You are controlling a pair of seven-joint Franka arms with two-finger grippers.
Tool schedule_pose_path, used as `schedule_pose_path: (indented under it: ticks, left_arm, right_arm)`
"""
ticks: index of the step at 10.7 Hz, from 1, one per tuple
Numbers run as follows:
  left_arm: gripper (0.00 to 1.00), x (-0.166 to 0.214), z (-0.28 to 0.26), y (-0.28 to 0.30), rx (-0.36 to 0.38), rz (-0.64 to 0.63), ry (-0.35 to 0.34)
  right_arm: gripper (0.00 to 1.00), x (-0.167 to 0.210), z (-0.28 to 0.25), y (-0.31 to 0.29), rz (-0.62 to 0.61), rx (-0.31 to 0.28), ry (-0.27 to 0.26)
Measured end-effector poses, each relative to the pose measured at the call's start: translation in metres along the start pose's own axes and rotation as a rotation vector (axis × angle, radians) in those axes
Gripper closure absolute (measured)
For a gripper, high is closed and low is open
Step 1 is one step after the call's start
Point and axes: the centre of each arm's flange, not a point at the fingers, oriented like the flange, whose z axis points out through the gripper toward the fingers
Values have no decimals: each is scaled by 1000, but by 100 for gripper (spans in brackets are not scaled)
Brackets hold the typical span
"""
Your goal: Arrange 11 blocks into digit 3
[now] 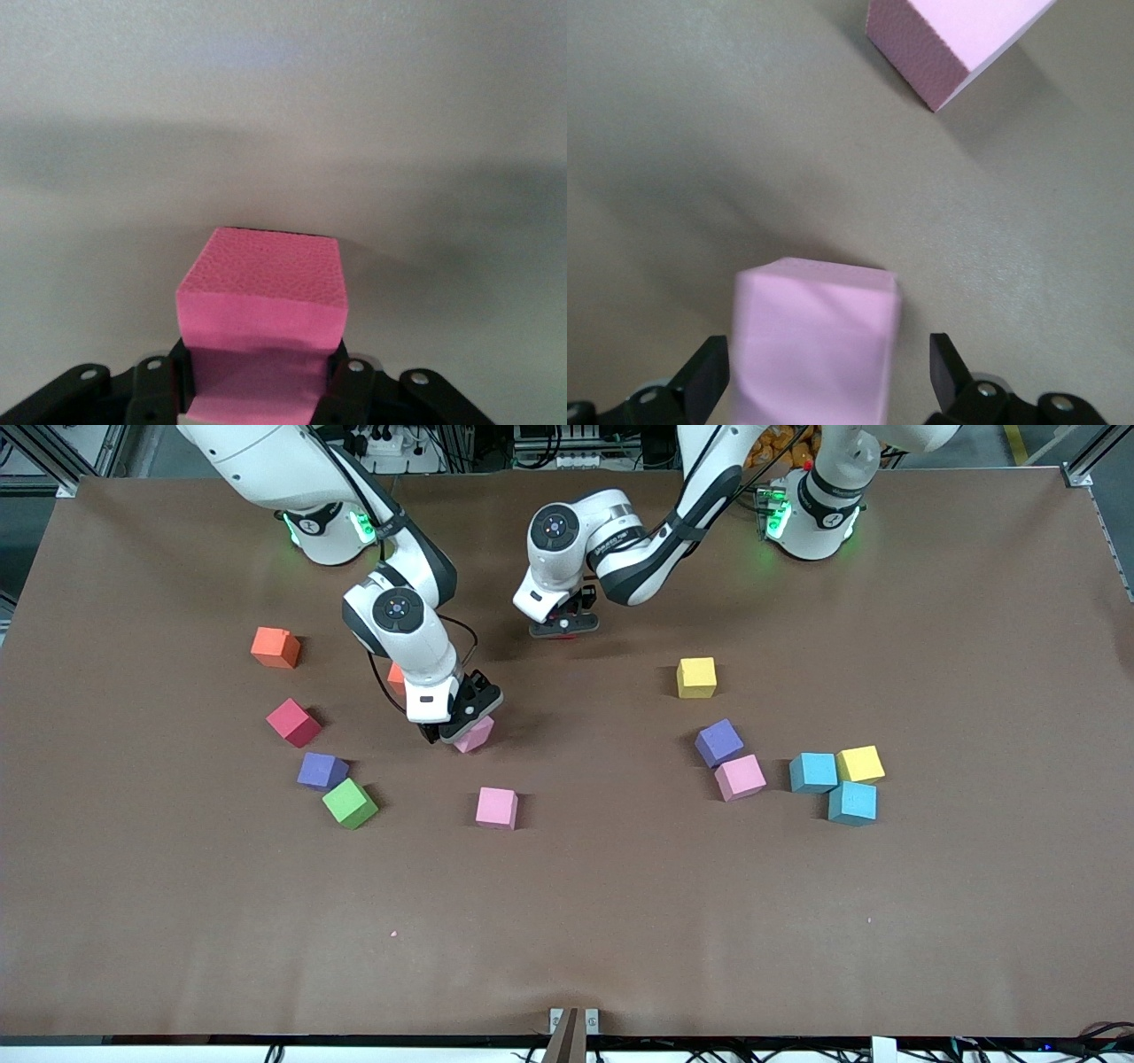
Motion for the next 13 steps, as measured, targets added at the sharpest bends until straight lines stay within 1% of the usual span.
schedule_pose_path:
  ticks: [2,3,4,5,6,7,8,10,11,12,13]
  left_arm:
    - [45,-1,4,2,3,6,-2]
    - [44,-1,4,3,7,26,12]
    - [37,-1,3,4,12,51,34]
    - [26,0,1,5,12,67,50]
    - [10,1,-7,8,12,78,66]
    - [0,3,-25,11,11,83,87]
    - [0,6,-52,11,8,78,112]
    - [0,19,-115,-1,0,26,168]
    - [0,32,-144,-13,5,-13,193]
    - [0,52,-169,-29,5,-63,212]
    - [0,78,-192,-49,-2,-121,228]
  right_arm:
    - [0,0,-1,0,-1,-1,0]
    - [0,0,-1,0,-1,-1,0]
    - [0,0,-1,0,-1,-1,0]
    - [0,0,-1,0,-1,-1,-1]
    - [0,0,0,0,-1,0,-3]
    - [0,-2,3,1,0,2,-8]
    - [0,-4,8,3,5,3,-15]
    - [1,-6,15,7,14,5,-20]
    - [8,-6,17,7,15,8,-17]
    - [26,-5,18,7,15,9,-14]
    - [40,-2,15,8,15,7,-7]
